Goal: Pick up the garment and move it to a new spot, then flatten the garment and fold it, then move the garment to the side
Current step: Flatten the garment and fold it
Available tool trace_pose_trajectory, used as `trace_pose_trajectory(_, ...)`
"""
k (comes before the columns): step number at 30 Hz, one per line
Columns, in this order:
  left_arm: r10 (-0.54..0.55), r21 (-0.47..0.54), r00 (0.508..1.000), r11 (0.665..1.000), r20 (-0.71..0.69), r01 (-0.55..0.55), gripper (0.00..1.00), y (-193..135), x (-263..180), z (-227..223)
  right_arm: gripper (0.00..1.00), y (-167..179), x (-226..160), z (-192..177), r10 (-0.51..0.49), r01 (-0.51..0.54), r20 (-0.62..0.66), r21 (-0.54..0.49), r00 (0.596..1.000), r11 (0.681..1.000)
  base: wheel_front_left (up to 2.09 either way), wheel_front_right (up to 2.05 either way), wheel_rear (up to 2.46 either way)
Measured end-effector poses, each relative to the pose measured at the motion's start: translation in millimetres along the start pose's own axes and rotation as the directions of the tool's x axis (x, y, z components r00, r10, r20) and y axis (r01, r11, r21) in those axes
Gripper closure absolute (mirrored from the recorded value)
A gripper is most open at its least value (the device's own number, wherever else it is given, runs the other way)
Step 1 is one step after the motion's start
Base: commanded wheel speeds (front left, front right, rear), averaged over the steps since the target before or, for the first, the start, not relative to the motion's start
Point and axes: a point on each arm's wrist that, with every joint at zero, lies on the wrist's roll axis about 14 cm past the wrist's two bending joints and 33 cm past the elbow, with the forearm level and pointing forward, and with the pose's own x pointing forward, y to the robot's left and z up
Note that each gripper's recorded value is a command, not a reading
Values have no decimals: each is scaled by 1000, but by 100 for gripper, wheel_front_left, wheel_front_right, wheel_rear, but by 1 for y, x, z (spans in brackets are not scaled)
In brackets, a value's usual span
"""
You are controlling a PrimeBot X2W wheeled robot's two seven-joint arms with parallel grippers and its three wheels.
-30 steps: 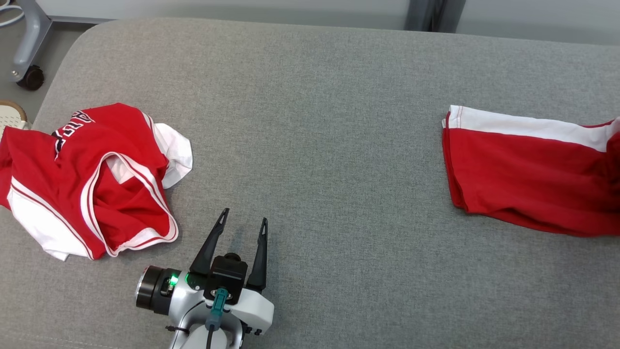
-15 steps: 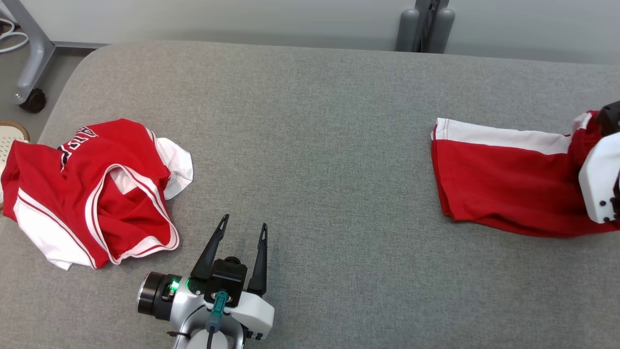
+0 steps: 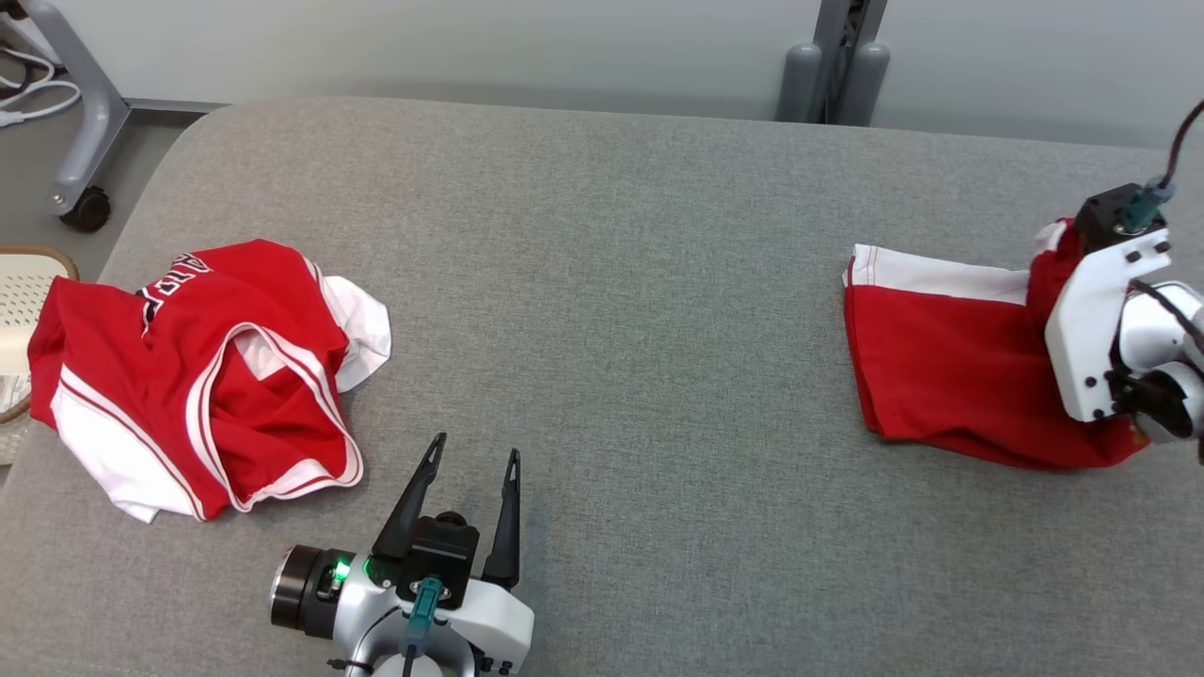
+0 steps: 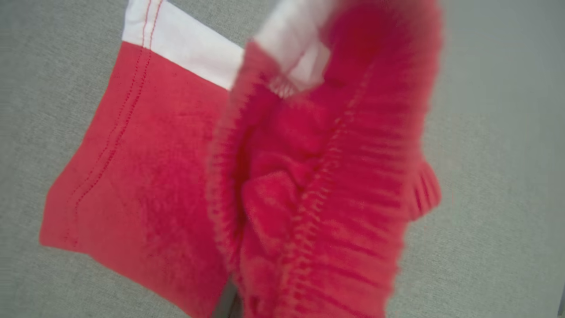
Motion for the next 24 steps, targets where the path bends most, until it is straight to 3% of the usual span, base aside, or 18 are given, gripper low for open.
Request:
trace_pose_trajectory(17,48,-11,998,999,-32,-49,0,15,-12,-10,100,59,23,20,131,-130,-15,61,991,990,0,0,0)
trace_pose_trajectory(24,55,-15,997,998,-46,-56,0,16,-14,-14,100,70,32,11,149,-145,-63,67,987,987,0,0,0)
